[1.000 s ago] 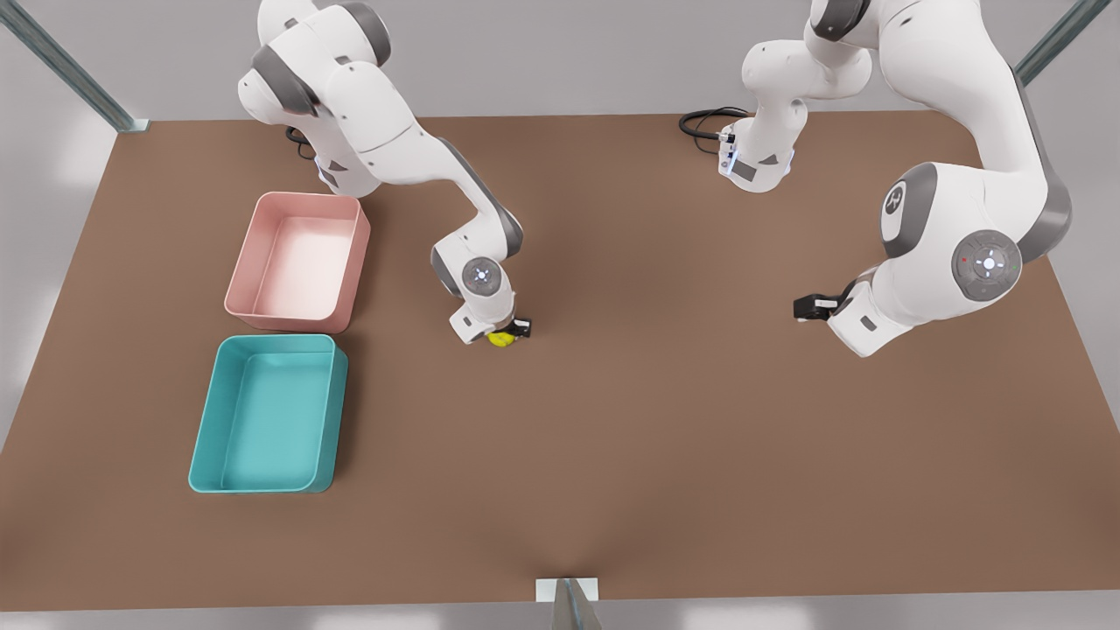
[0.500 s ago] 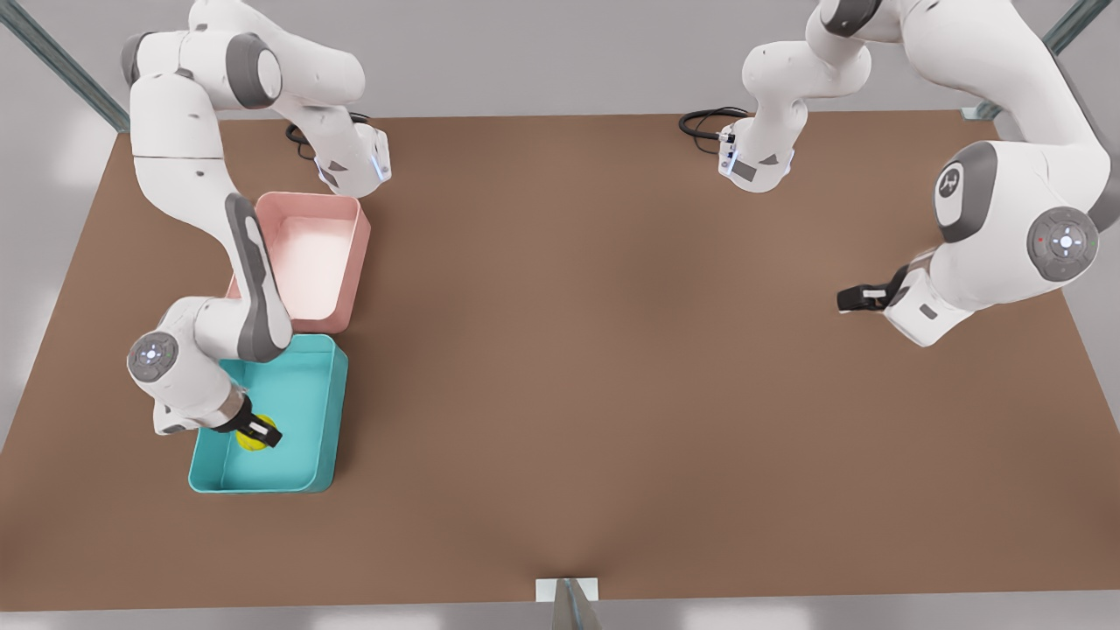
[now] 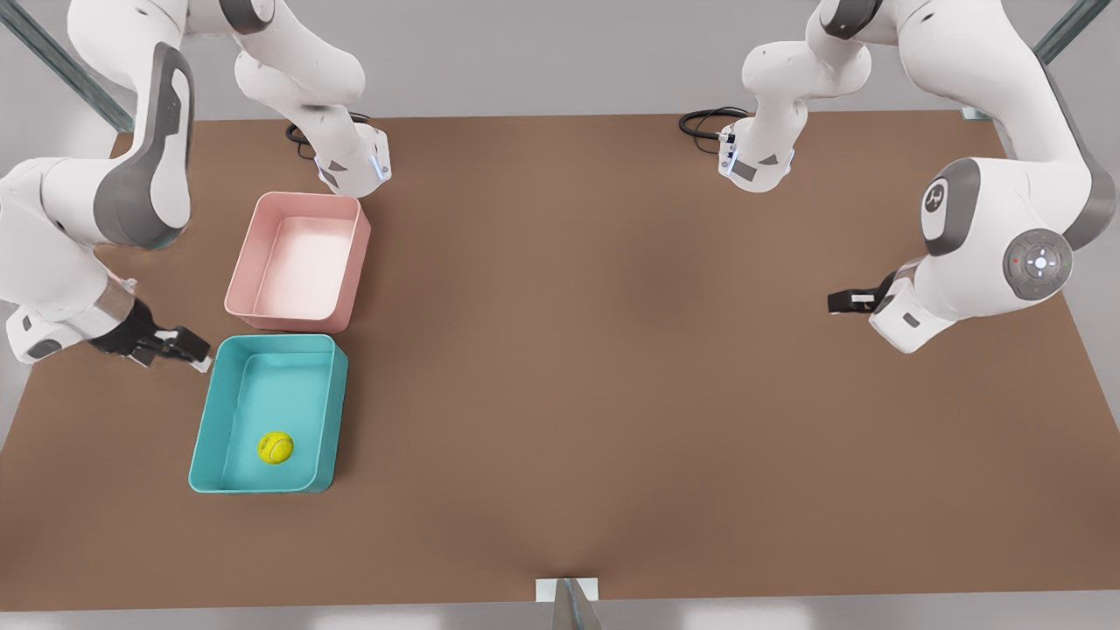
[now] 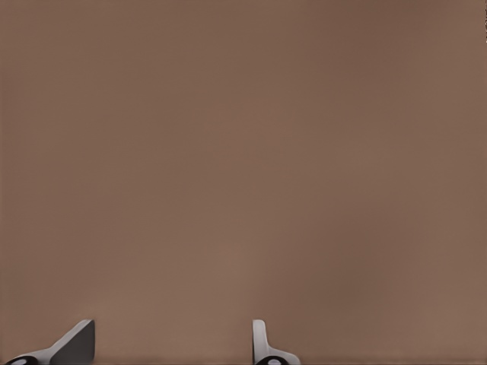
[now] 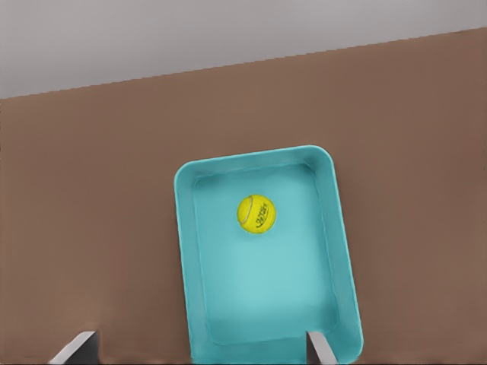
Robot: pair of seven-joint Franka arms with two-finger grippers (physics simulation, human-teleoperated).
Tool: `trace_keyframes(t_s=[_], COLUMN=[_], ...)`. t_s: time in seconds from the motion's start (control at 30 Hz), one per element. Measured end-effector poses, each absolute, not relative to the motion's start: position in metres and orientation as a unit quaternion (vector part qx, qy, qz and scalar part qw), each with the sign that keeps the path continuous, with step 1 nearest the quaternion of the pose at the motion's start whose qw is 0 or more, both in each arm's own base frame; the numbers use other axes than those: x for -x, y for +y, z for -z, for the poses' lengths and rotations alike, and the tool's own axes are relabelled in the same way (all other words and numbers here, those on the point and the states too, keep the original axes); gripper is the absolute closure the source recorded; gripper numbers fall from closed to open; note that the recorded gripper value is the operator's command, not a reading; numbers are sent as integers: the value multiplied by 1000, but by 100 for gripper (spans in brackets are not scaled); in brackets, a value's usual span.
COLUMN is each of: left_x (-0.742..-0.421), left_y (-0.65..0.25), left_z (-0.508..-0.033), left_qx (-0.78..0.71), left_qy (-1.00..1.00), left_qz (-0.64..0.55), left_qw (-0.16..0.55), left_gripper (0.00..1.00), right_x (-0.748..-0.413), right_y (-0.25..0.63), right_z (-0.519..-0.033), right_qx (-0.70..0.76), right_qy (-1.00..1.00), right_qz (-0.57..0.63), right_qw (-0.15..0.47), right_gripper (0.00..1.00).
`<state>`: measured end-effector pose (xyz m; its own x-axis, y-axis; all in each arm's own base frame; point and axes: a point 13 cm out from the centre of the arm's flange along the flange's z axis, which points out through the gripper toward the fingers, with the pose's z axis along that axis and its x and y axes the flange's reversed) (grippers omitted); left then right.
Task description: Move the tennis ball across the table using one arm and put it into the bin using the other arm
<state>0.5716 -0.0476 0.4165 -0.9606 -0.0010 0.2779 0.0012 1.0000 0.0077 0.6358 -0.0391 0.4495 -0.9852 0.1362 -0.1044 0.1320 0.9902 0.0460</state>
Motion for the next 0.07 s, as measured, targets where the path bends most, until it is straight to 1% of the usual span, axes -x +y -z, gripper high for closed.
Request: trace_keyframes(t_s=[0.07], left_x=[-571], left_y=[-49], left_z=[-417], left_qx=[2], left_qy=[-990], left_qz=[4], left_qw=[141], left_gripper=[0], right_x=[-610], right_y=[-41], right_z=[-462], right_qx=[-70], right_qy=[997], right_qz=[-19], right_qw=[27], right_gripper=[0])
